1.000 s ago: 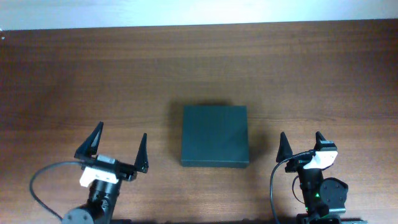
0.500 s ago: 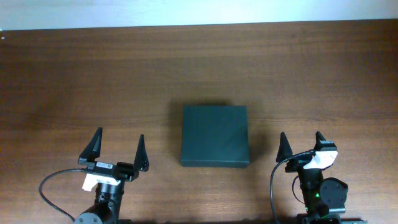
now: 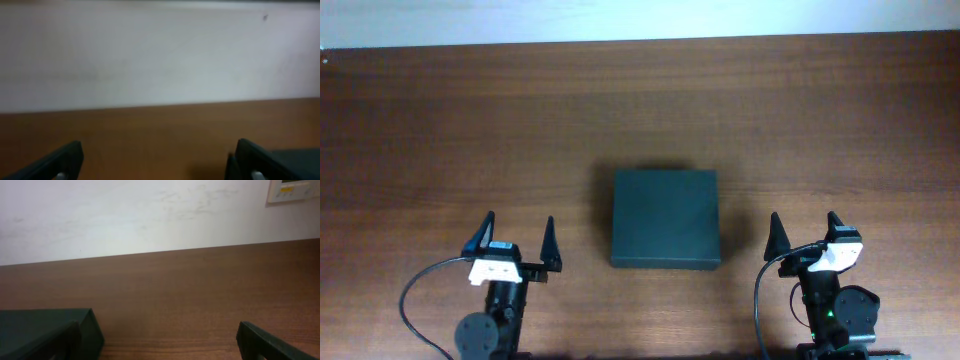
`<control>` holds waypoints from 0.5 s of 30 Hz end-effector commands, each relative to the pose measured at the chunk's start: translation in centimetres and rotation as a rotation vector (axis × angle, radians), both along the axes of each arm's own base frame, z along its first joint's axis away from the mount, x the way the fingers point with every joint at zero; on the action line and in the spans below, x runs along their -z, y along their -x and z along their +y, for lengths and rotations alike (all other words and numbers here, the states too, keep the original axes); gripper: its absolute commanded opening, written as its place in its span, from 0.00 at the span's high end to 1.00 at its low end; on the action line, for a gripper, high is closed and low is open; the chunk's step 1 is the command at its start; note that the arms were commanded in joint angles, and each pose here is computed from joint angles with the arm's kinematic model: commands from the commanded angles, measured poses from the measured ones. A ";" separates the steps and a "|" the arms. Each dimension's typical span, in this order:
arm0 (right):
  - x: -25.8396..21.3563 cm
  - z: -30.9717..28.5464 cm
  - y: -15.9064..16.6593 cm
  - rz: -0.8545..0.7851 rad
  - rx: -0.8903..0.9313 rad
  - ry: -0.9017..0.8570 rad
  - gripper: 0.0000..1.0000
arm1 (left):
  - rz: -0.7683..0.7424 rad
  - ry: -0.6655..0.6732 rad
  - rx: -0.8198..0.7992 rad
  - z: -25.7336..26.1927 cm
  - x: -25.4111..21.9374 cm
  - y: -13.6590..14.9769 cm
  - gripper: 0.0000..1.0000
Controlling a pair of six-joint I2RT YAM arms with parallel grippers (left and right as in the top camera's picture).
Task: Pack container
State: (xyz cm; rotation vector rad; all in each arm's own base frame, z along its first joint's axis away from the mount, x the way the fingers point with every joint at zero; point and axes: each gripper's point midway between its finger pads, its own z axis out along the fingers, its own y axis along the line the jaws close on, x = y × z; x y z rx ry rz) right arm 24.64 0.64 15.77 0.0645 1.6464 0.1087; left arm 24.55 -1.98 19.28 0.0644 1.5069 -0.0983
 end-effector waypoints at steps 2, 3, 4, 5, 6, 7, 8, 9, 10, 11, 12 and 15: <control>0.1 0.1 0.0 -0.002 -0.007 -0.005 0.01 | 0.094 0.001 -0.030 0.6 2.5 -0.1 0.01; 0.1 0.1 0.0 -0.002 -0.007 -0.005 0.01 | 0.128 0.000 -0.031 0.6 3.3 0.0 0.01; 0.1 0.1 0.0 -0.002 -0.007 -0.005 0.01 | 0.141 -0.001 -0.031 0.6 3.6 0.0 0.01; 0.1 0.1 0.0 -0.002 -0.007 -0.004 0.01 | 0.138 -0.006 -0.031 0.6 3.5 0.0 0.01; 0.1 0.1 0.0 -0.002 -0.007 -0.005 0.01 | 0.137 -0.020 -0.031 0.6 3.6 0.0 0.01; 0.1 0.1 0.0 -0.002 -0.007 -0.005 0.01 | 0.137 -0.024 -0.032 0.6 3.6 0.0 0.01; 0.1 0.1 0.0 -0.002 -0.007 -0.005 0.01 | 0.138 -0.024 -0.036 0.7 3.6 0.0 0.01; 0.1 0.1 0.0 -0.002 -0.007 -0.005 0.01 | 0.138 -0.024 -0.036 0.7 3.6 0.0 0.01; 0.1 0.1 0.0 -0.002 -0.007 -0.005 0.01 | 0.138 -0.024 -0.035 0.6 3.6 0.0 0.01; 0.1 0.1 0.0 -0.002 -0.007 -0.005 0.01 | 0.137 -0.024 -0.035 0.6 3.6 0.0 0.01; 0.1 0.1 0.0 -0.002 -0.007 -0.005 0.01 | 0.137 -0.024 -0.035 0.6 3.6 0.0 0.01; 0.1 0.1 0.0 -0.002 -0.007 -0.005 0.01 | 0.137 -0.024 -0.035 0.6 3.6 0.0 0.01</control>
